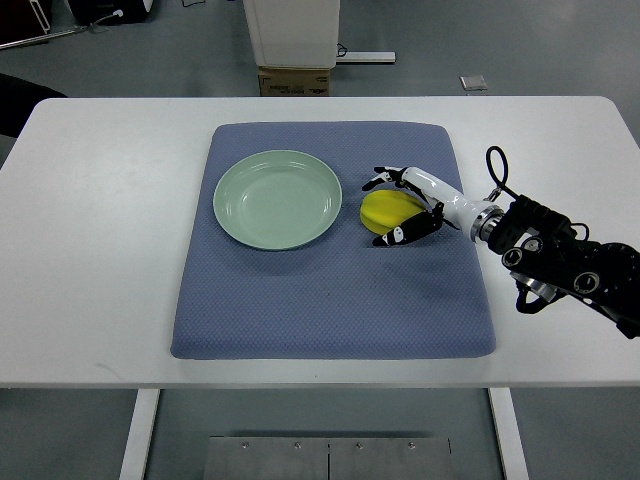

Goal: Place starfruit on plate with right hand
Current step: 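Lift the starfruit with the right hand away from the mat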

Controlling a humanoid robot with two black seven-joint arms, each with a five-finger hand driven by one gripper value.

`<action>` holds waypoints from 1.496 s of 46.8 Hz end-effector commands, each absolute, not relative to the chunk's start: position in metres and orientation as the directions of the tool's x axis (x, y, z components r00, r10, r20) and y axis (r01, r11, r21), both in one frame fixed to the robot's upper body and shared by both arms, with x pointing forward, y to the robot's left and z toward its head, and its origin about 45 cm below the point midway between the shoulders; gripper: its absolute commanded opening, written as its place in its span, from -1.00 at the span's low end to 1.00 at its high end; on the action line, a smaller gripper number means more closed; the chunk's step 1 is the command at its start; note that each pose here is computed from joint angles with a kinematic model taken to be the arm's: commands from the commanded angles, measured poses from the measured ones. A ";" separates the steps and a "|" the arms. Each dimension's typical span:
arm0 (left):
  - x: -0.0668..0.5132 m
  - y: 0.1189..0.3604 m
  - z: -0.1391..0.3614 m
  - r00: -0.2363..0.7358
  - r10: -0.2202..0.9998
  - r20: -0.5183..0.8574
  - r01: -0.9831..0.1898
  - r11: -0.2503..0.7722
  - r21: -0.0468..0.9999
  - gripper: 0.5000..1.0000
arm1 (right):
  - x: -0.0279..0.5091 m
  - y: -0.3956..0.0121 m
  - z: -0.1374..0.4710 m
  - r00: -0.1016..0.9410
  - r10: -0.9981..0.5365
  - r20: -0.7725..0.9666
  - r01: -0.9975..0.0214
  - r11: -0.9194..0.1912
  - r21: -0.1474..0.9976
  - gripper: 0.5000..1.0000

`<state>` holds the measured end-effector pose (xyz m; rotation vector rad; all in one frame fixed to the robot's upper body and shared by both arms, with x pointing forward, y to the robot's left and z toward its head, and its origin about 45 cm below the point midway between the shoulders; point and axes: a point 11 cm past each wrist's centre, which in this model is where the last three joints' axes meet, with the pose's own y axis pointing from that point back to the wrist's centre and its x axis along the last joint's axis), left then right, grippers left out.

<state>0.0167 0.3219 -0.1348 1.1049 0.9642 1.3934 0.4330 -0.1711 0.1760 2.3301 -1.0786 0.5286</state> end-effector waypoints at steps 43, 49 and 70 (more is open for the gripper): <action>0.018 0.322 -0.135 -0.007 0.994 0.111 -0.247 -0.109 0.963 1.00 | 0.455 -0.172 0.208 0.540 -0.649 0.536 -0.833 -0.504 0.228 -1.00; 0.017 0.322 -0.135 -0.009 0.994 0.111 -0.246 -0.110 0.963 1.00 | 0.465 -0.167 0.228 0.528 -0.670 0.521 -0.839 -0.508 0.196 -1.00; 0.017 0.322 -0.135 -0.009 0.994 0.111 -0.246 -0.110 0.963 1.00 | 0.479 -0.133 0.277 0.547 -0.675 0.495 -0.814 -0.567 0.125 -1.00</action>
